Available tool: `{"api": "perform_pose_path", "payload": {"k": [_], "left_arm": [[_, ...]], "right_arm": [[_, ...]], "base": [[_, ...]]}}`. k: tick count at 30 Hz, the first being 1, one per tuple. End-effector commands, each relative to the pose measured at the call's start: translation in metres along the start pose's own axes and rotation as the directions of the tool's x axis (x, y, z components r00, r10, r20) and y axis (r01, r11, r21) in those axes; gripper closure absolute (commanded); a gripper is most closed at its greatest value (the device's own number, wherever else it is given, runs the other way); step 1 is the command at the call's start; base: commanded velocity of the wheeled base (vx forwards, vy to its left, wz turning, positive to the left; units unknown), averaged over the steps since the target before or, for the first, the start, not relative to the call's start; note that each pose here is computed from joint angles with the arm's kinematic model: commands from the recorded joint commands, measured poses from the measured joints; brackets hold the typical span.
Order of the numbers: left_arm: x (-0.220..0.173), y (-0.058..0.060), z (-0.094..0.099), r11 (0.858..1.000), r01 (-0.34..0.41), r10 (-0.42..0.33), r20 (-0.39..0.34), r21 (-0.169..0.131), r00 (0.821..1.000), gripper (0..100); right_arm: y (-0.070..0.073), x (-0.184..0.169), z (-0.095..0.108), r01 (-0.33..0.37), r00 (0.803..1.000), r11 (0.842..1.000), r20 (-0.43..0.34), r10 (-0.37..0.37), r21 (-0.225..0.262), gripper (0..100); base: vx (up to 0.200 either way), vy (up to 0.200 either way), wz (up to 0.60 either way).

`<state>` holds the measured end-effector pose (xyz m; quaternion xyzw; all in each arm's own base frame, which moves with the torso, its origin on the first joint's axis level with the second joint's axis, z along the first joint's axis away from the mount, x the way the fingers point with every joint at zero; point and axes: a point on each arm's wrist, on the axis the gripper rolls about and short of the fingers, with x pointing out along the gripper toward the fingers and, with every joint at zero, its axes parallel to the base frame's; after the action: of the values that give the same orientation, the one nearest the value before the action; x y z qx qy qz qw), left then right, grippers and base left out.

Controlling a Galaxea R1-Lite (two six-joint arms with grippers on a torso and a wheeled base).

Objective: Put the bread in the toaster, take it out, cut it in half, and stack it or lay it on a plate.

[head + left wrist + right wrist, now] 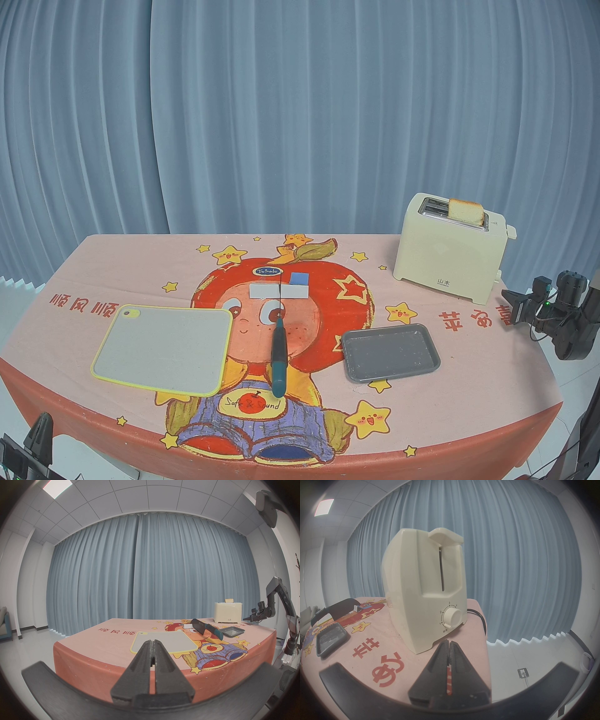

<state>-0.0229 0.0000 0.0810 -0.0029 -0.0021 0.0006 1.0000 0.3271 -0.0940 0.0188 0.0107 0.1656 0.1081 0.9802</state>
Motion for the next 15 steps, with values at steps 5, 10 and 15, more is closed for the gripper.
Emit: {"api": "perform_pose_path", "payload": {"k": [5, 10, 15], "left_arm": [[0.000, 0.000, -0.005, 1.000, 0.000, 0.000, -0.001, 0.000, 1.000, 100], [0.000, 0.000, -0.005, 1.000, 0.000, 0.000, -0.001, 0.000, 1.000, 100], [0.000, 0.000, -0.005, 1.000, 0.000, 0.000, -0.001, 0.000, 1.000, 100]], "right_arm": [[0.003, 0.012, -0.006, -0.017, 1.000, 1.000, -0.009, 0.017, 0.007, 100], [0.003, 0.019, -0.002, 0.018, 1.000, 0.998, 0.004, -0.019, 0.056, 100], [0.002, 0.023, -0.003, 0.023, 1.000, 0.997, 0.008, -0.024, 0.067, 100]], "base": [[0.000, 0.000, 0.00], [0.000, 0.000, 0.00], [0.000, 0.000, 0.00]]}}
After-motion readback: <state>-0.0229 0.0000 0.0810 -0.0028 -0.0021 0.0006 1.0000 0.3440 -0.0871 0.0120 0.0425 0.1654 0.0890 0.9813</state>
